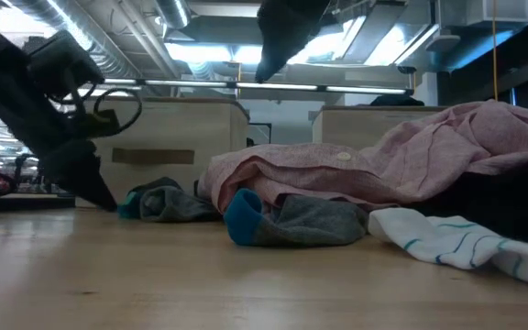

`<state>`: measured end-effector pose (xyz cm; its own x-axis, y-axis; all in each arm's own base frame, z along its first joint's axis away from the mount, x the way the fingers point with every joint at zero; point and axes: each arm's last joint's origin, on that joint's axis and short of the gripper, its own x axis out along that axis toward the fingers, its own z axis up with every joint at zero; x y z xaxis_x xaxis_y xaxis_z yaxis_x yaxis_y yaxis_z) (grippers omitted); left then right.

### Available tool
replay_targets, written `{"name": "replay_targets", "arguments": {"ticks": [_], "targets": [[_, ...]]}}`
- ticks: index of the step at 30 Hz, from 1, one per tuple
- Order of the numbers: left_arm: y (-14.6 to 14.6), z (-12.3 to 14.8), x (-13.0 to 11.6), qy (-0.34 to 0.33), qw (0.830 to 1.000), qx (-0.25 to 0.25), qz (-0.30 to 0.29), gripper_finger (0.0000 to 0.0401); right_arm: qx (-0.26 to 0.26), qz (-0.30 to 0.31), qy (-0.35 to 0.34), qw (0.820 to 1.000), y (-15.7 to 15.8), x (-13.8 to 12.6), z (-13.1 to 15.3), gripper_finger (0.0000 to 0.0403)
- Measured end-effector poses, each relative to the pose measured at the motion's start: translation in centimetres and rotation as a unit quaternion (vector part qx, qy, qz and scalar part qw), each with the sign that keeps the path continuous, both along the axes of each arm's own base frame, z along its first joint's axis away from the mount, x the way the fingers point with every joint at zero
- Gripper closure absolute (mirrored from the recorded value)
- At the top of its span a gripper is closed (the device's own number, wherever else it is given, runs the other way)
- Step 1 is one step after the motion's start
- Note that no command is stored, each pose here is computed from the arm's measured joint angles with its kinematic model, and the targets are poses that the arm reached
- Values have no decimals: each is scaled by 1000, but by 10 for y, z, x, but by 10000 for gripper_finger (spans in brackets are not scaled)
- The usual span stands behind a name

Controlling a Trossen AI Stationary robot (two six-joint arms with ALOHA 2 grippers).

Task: Sort clothes
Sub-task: Put the light blue sock into the right laundry organizer

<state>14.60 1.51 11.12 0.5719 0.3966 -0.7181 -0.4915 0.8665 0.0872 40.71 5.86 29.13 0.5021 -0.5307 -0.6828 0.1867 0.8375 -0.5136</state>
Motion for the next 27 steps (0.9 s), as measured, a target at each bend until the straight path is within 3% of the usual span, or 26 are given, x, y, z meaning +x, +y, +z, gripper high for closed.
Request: {"name": "replay_targets", "arguments": {"ticks": [6,12,22,27], "targets": [[0,-9,0,-10,1000,4,-18,184,-10,7,16,1000,-4,1,-18,187],[3,-10,4,-16,1000,15,-18,190,-10,8,10,1000,-4,2,-19,187],[3,-14,13,-18,998,46,-50,263,-9,8,9,1000,-4,2,-19,187],[3,-14,17,-20,996,60,-67,321,-9,8,10,1000,-4,2,-19,187]]}}
